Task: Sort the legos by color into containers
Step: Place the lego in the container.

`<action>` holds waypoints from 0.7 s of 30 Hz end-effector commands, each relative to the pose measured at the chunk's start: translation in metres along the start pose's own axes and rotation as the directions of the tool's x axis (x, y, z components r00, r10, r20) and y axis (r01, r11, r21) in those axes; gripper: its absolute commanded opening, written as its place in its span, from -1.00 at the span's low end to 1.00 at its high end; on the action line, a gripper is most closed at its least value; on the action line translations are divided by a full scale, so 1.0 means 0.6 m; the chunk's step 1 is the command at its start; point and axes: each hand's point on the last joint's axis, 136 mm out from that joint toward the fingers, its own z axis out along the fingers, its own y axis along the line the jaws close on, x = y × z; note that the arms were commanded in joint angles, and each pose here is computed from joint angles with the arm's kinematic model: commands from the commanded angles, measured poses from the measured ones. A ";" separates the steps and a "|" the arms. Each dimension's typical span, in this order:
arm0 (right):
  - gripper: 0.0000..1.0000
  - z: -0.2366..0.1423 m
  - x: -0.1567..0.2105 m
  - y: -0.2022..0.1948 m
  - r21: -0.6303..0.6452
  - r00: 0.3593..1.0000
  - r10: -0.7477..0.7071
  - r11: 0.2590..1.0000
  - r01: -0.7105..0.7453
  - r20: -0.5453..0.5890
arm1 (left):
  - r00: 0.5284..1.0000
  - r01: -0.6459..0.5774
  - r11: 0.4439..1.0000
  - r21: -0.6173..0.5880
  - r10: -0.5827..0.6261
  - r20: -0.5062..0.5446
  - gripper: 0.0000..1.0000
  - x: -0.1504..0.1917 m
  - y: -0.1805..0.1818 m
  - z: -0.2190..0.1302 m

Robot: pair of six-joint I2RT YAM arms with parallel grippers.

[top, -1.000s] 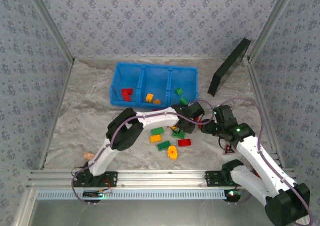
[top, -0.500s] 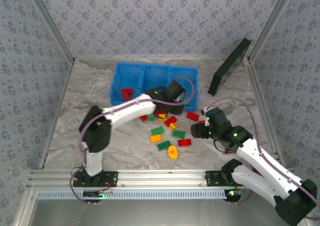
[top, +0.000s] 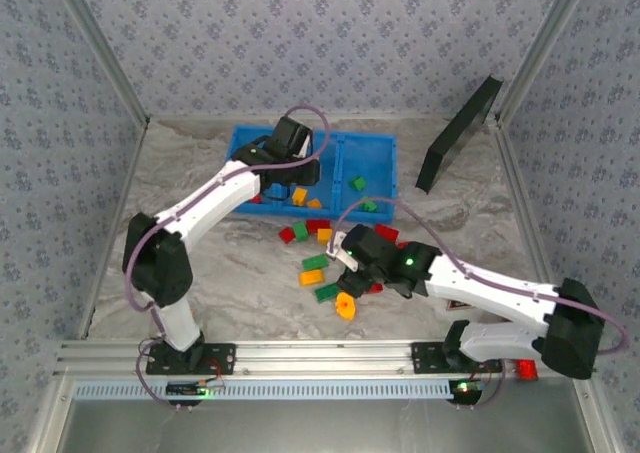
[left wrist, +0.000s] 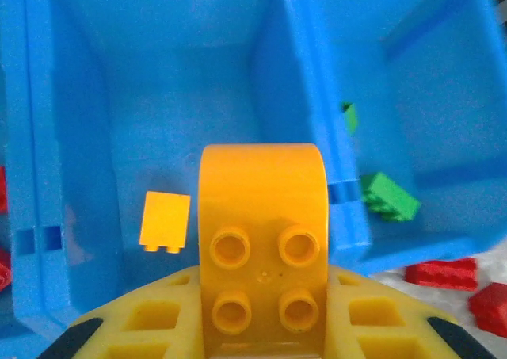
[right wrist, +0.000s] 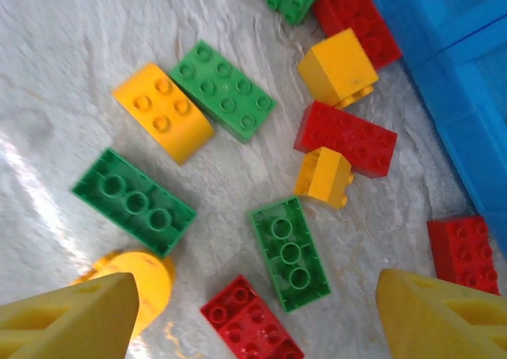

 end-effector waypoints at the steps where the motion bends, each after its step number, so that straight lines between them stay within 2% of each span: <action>1: 0.61 0.015 0.004 -0.015 0.052 0.991 -0.123 0.991 0.126 -0.050 | 0.999 0.004 1.000 0.015 -0.003 -0.045 -0.57 -0.003 0.004 0.037; 5: 0.60 0.035 0.001 -0.011 0.019 0.989 -0.137 0.990 0.138 -0.047 | 0.994 0.025 0.999 0.021 -0.023 -0.105 -0.56 0.005 0.011 0.093; 11: 0.59 0.057 0.023 -0.011 -0.029 0.982 -0.155 0.988 0.153 -0.104 | 0.984 0.030 0.999 0.019 -0.026 -0.174 -0.52 0.022 0.011 0.148; 21: 0.57 0.085 0.046 -0.022 -0.101 0.975 -0.164 0.984 0.150 -0.150 | 0.981 0.033 0.999 0.022 -0.028 -0.192 -0.15 0.029 0.014 0.167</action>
